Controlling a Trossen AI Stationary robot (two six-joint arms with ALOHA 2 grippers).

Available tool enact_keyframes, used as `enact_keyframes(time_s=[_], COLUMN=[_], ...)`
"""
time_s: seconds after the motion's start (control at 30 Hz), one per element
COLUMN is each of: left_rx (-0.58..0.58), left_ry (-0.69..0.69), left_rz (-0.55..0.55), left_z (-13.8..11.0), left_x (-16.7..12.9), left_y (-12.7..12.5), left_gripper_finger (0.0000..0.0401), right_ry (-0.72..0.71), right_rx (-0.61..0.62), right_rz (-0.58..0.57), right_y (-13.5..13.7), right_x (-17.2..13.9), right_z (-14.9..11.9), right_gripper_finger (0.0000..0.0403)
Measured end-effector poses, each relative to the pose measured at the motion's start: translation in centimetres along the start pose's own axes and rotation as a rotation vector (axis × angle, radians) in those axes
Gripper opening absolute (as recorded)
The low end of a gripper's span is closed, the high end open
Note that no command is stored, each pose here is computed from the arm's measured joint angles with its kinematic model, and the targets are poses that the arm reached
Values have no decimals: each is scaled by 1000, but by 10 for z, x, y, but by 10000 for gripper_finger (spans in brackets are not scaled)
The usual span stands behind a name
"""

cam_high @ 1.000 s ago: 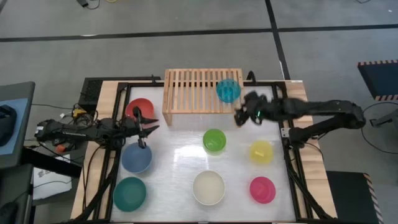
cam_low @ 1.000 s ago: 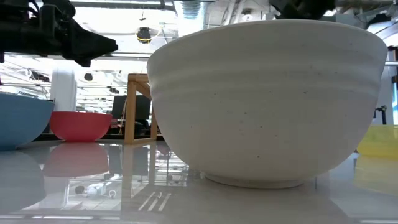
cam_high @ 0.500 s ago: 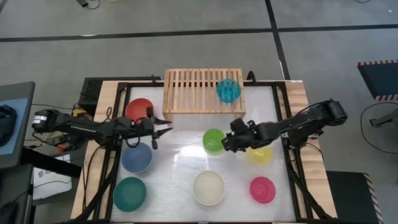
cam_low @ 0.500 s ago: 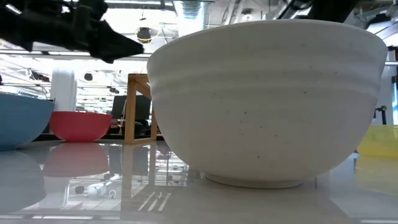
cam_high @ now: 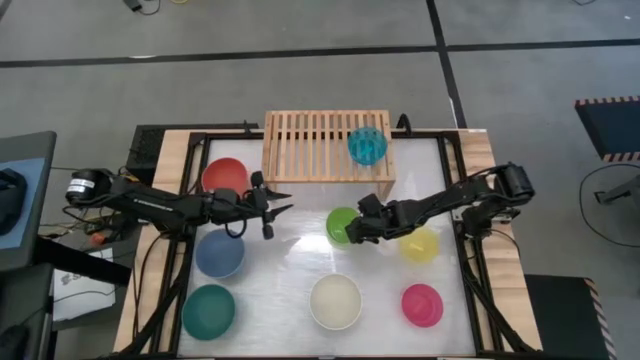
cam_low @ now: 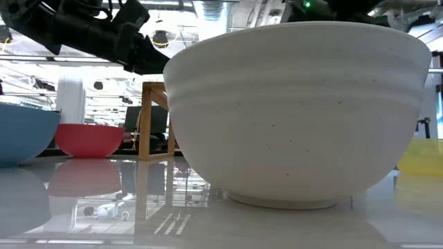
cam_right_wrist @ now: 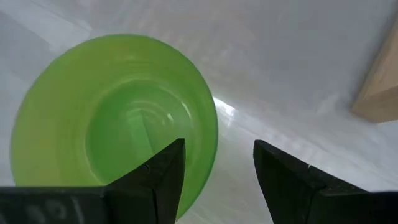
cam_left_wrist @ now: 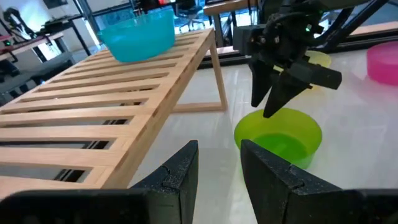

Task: Place and stack bowls onto a shelf
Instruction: Stack the green transparent bowl on top of the blue transparent bowl

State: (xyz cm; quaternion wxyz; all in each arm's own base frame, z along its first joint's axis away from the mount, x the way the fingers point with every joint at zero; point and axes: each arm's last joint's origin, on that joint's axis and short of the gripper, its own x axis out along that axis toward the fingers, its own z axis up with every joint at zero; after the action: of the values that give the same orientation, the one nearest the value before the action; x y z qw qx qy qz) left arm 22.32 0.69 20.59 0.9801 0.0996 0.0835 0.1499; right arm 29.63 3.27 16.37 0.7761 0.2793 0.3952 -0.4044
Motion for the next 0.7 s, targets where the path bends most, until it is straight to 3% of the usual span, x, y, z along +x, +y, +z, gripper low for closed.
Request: enact_keyframes(time_s=[0.1, 0.4, 0.6, 0.7], left_rx=[3, 15, 33, 34], left_ry=[7, 56, 63, 63], left_rz=[13, 85, 98, 98], left_z=[-1, -5, -5, -5], left_x=[0, 0, 0, 0], left_y=[0, 2, 2, 2], left_gripper_finger=[110, 110, 110, 110], right_ry=[0, 14, 25, 19], right_rx=[2, 3, -41, -63], right_rz=[6, 18, 25, 31], right_y=[1, 2, 2, 1], right_x=[0, -1, -2, -9], right_z=[0, -2, -3, -2], right_gripper_finger=[186, 62, 19, 17])
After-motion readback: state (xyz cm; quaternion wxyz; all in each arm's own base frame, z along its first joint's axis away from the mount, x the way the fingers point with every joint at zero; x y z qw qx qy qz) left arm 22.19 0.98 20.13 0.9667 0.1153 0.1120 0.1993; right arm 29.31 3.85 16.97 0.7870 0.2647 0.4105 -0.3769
